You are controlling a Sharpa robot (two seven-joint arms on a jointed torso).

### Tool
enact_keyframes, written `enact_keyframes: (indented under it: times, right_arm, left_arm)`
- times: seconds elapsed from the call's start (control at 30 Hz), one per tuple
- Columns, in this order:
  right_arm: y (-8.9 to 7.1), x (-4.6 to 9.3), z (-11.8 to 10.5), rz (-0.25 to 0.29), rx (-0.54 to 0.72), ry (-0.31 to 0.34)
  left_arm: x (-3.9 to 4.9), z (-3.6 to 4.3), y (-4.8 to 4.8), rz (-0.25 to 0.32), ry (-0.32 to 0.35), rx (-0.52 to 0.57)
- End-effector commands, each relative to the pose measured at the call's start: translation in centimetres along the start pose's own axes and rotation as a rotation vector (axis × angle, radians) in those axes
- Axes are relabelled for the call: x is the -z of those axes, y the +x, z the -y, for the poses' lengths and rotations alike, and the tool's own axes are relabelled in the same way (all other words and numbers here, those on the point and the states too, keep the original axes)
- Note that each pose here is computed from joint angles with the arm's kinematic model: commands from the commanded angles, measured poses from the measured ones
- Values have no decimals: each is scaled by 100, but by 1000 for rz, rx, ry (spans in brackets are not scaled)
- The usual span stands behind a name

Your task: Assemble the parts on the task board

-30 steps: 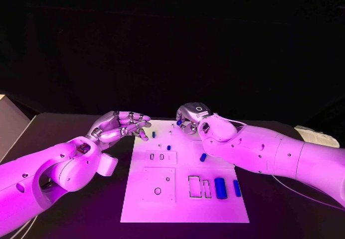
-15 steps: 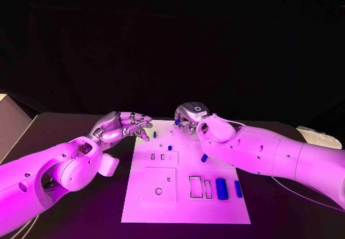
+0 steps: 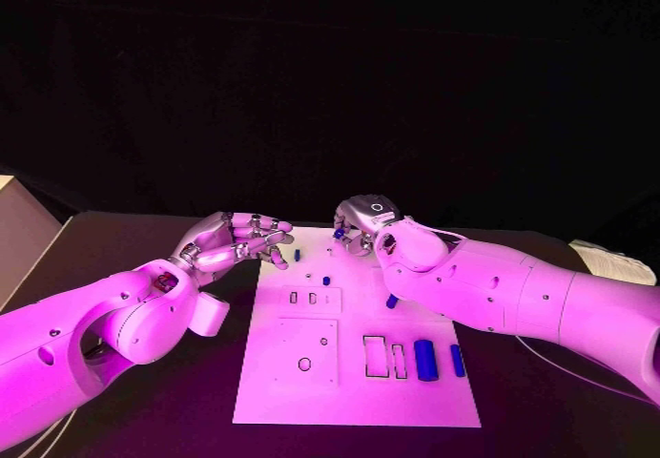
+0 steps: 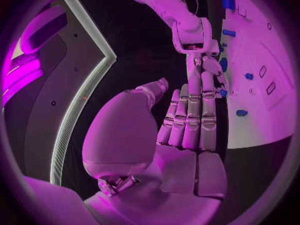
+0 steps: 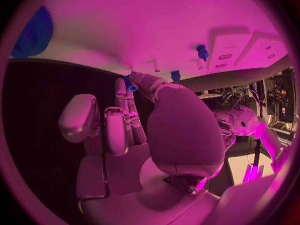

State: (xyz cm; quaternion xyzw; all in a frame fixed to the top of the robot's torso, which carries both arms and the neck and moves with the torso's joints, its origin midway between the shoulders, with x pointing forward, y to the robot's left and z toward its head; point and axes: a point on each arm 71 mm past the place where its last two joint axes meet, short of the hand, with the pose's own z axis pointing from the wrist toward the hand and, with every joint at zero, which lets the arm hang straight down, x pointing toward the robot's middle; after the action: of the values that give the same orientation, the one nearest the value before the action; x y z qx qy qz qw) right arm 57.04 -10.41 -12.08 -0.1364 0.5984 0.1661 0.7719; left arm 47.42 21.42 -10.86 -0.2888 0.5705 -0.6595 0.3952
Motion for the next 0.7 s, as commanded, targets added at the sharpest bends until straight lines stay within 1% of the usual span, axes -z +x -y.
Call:
enact_keyframes:
  times: [0.03,0.4,0.7]
  right_arm:
    - [10,-3,-12,-13,9,-9]
    - [17,-9,-56,-17,6,-23]
    - [23,-27,-71,-16,2,-21]
  left_arm:
    - [-6,8,27,-25,5,1]
    - [-8,6,30,-27,3,0]
    - [-12,5,35,-30,3,0]
